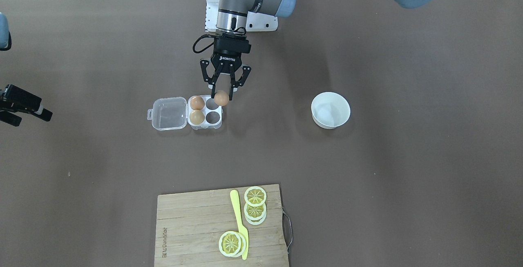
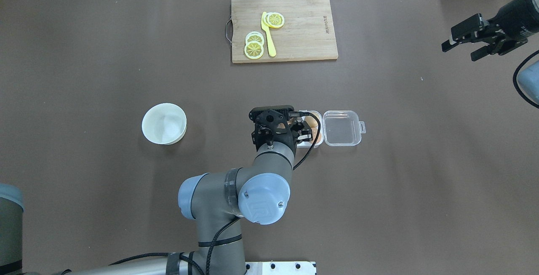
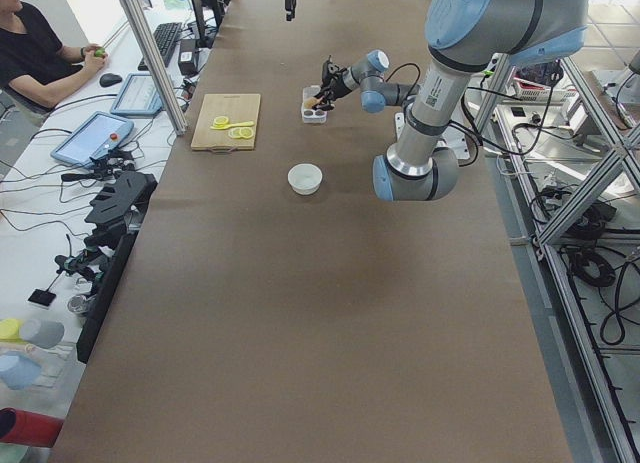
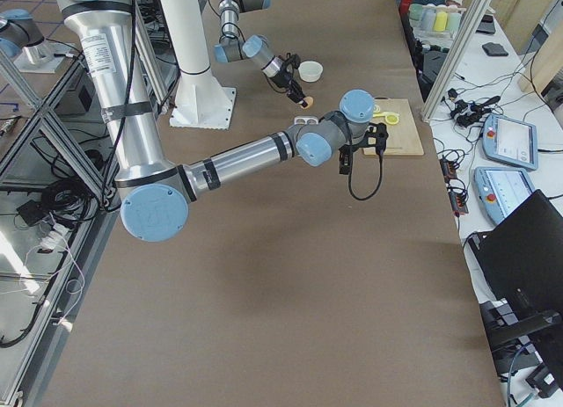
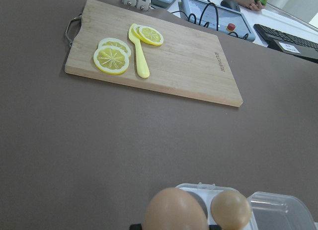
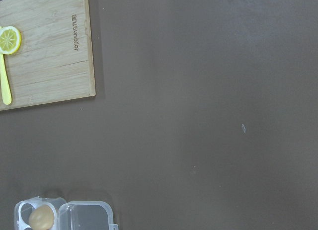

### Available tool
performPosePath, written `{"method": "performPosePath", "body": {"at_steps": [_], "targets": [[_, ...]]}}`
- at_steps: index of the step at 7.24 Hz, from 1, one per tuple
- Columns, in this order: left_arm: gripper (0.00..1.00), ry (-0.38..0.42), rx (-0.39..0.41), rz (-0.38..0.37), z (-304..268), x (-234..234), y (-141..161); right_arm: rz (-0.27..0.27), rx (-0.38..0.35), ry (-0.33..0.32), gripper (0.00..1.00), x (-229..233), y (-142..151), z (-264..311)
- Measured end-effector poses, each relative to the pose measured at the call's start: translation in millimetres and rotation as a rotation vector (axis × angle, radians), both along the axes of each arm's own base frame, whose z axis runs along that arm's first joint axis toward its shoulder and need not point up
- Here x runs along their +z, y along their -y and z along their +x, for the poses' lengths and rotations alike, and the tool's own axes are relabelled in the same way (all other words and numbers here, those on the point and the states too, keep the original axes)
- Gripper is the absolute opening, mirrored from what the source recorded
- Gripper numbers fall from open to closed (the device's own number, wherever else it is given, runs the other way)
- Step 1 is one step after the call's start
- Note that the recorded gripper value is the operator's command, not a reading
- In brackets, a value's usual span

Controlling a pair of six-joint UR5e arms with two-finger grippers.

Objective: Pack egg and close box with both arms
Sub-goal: 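Lower the egg into the empty slot with the left gripper while the right arm approaches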

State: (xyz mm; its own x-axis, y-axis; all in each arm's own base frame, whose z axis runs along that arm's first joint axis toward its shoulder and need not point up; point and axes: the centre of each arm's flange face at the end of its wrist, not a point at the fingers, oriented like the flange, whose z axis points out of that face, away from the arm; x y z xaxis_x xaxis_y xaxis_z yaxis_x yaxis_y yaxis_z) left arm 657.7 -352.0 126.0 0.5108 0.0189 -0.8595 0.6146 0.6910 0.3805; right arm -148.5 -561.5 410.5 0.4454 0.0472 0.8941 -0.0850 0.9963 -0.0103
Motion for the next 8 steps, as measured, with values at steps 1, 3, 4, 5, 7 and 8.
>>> {"method": "performPosePath", "body": {"at_steps": [1, 3, 4, 5, 7, 8], "targets": [[0.0, -0.002, -0.019, 0.006, 6, -3, 8, -0.004, -0.001, 0.002, 1.0, -2, 1, -3], [0.0, -0.001, -0.049, 0.017, 19, 8, 17, -0.008, -0.003, 0.003, 1.0, -3, 1, -6], [0.0, 0.0, -0.053, 0.018, 25, 8, 18, -0.008, -0.003, 0.003, 1.0, -4, 1, -6], [0.0, 0.004, -0.054, 0.016, 31, 7, 19, -0.007, -0.004, 0.003, 1.0, -5, 0, -7], [0.0, 0.012, -0.054, 0.013, 39, 7, 20, -0.01, -0.002, 0.007, 1.0, -8, 1, -8], [0.0, 0.013, -0.054, 0.012, 40, 7, 20, -0.011, -0.001, 0.009, 1.0, -10, 2, -8]]}}
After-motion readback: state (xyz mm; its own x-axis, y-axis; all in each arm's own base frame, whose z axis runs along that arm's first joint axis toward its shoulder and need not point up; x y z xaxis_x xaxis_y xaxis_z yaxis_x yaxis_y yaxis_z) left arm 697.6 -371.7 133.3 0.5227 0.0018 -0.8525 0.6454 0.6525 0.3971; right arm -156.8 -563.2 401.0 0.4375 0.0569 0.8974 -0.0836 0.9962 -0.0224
